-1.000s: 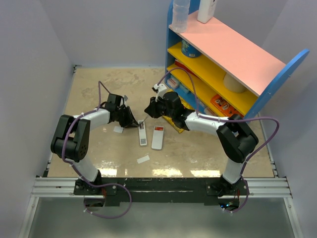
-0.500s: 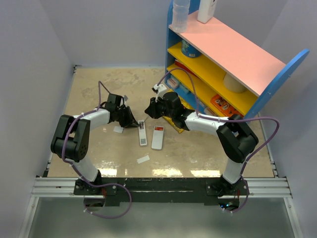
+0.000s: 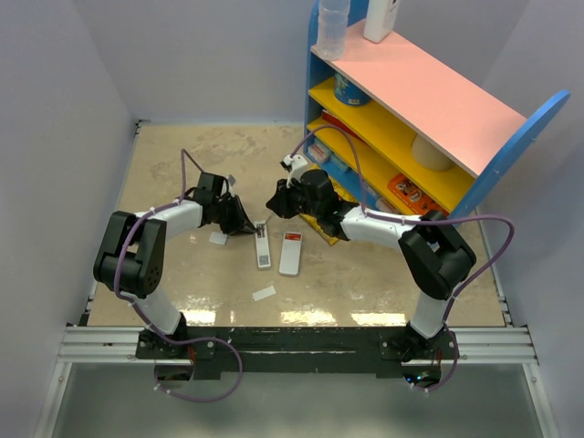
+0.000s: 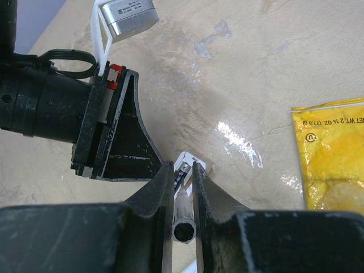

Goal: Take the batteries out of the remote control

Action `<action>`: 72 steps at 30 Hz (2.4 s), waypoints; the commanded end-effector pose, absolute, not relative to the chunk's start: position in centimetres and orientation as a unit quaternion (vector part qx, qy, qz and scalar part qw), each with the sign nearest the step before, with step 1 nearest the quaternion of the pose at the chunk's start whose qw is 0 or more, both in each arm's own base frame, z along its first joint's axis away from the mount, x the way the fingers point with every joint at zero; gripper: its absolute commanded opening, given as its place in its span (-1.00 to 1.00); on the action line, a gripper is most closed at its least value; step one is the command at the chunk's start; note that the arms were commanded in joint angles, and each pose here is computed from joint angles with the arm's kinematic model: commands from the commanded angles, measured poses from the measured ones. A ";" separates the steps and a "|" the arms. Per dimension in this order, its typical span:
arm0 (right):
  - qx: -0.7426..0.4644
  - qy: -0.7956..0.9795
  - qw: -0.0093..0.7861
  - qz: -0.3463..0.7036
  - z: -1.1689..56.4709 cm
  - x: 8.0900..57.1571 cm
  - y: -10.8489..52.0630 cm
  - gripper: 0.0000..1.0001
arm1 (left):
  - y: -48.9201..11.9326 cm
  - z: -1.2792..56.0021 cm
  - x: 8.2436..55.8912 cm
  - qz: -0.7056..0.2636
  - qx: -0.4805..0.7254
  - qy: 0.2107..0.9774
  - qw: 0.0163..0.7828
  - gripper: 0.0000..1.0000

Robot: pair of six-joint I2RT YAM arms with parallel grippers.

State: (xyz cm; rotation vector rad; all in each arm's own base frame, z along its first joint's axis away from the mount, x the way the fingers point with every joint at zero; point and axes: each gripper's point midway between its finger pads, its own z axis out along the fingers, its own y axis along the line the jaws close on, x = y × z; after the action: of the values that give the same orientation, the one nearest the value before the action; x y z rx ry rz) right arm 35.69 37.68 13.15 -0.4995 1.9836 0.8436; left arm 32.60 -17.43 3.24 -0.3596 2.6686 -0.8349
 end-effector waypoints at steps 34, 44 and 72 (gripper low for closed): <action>-0.320 0.792 0.430 0.292 8.5 31.5 40.8 -1.00 | -18.8 2.5 31.6 -0.345 -0.116 0.918 0.160 -1.00; -0.239 0.835 0.344 0.357 3.5 31.6 38.0 -1.00 | -18.7 2.0 31.3 -0.340 -0.122 0.920 0.155 -1.00; -0.338 0.783 0.418 0.315 6.6 32.4 37.5 -1.00 | -19.2 6.5 33.1 -0.397 -0.121 0.891 0.184 -0.23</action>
State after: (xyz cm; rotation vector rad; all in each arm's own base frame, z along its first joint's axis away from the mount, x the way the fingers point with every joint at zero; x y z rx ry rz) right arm 35.28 38.39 12.84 -0.6294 1.7841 0.9228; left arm 31.45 -18.41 2.81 -0.3787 2.6102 -1.0189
